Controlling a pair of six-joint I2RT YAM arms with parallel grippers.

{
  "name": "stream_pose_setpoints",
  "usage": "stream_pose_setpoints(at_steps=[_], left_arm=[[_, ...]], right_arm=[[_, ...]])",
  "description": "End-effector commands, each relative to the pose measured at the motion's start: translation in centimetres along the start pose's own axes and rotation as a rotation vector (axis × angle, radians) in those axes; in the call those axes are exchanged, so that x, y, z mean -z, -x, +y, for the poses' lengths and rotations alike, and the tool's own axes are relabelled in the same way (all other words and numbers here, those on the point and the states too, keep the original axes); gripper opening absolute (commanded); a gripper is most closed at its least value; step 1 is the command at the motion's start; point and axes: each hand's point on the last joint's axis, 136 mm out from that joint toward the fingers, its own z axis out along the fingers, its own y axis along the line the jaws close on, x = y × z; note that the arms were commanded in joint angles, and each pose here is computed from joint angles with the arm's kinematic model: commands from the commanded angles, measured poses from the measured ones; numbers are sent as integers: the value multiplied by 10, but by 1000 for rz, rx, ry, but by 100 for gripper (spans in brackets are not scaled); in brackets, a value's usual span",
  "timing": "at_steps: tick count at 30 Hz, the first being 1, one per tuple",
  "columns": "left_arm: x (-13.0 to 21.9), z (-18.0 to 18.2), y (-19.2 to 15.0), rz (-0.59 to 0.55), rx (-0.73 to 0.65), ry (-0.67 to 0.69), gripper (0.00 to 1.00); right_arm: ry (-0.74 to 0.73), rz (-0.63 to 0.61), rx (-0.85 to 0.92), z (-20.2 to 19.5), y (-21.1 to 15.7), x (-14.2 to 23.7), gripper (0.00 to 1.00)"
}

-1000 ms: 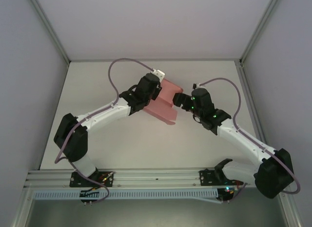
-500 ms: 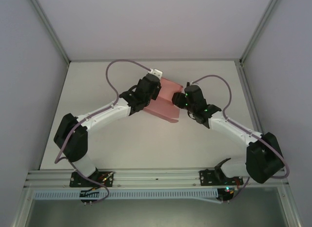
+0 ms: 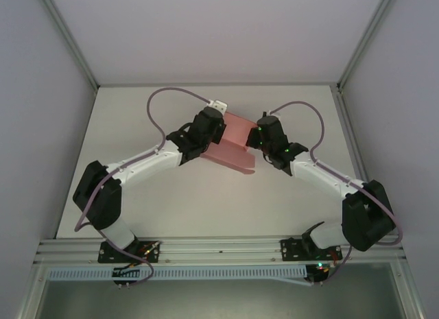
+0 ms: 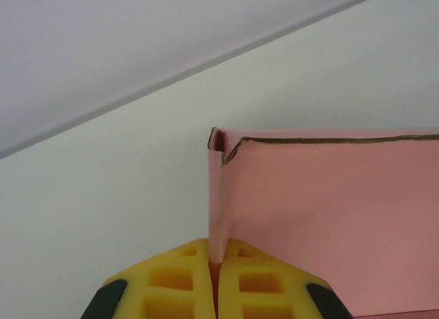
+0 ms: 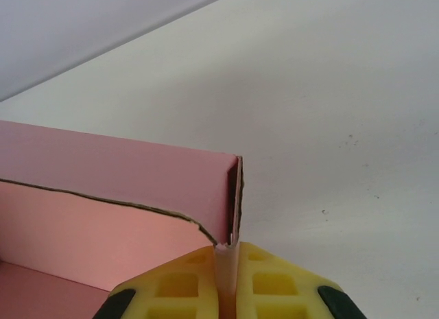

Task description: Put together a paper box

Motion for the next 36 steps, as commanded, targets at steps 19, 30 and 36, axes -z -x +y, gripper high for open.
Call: stream_pose_setpoints(at_steps=[19,30,36], left_arm=[[7,7,2,-26,164,-190,19],[0,23,-2,-10,161,-116,6],[-16,51,-15,-30,81,112,0]], right_arm=[[121,-76,42,24,25,40,0],[149,-48,88,30,20,41,0],[123,-51,153,33,20,49,0]])
